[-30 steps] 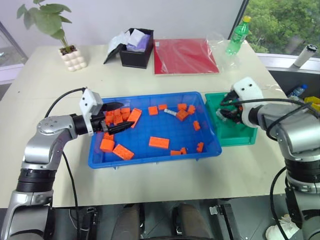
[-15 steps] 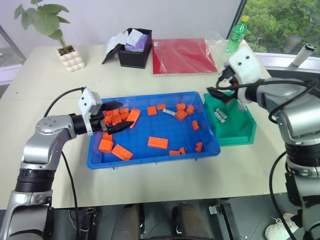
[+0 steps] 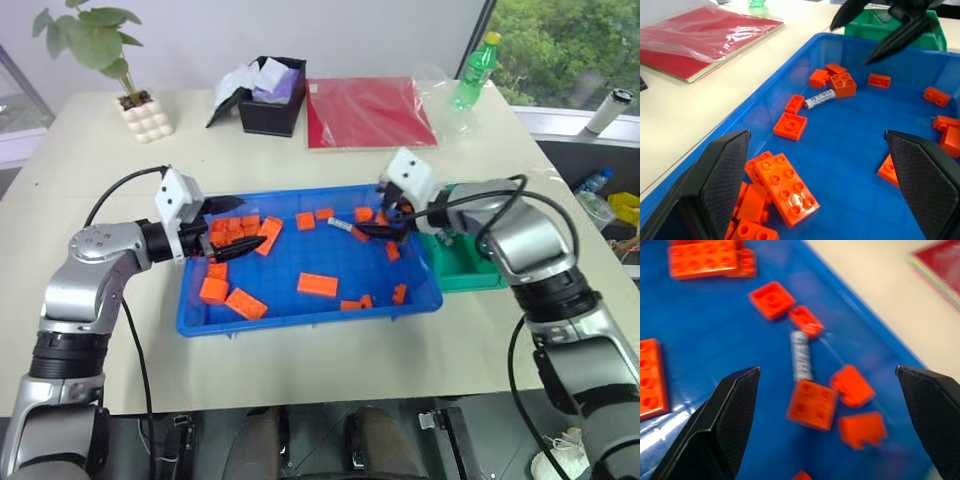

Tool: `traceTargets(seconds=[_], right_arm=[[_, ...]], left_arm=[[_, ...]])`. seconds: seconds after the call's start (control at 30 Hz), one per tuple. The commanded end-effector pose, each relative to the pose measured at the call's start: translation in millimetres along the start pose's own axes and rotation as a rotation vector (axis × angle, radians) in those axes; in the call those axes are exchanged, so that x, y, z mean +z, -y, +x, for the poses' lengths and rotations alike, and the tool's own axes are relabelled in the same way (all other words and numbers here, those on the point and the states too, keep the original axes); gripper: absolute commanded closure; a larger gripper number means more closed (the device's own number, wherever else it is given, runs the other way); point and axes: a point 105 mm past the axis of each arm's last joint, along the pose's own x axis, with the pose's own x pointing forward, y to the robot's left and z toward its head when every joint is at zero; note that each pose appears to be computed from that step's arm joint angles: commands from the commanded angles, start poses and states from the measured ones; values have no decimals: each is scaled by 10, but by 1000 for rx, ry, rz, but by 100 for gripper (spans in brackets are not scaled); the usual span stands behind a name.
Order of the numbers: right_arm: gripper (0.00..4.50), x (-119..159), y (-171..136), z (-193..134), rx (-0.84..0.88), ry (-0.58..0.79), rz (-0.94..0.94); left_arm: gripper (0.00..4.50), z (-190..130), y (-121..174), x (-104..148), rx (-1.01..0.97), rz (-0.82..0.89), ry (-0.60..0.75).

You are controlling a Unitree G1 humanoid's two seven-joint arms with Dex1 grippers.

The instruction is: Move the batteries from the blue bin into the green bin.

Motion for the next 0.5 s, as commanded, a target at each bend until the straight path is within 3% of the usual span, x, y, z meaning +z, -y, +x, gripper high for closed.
traceTargets(seconds=[0.03, 0.5], right_arm=[[4, 156, 51, 60, 15, 36, -83], [4, 117, -119, 507, 142, 26, -146]], left_arm=[[0, -41, 20, 108, 12, 41, 23], [0, -127, 57, 110, 53, 33, 11]])
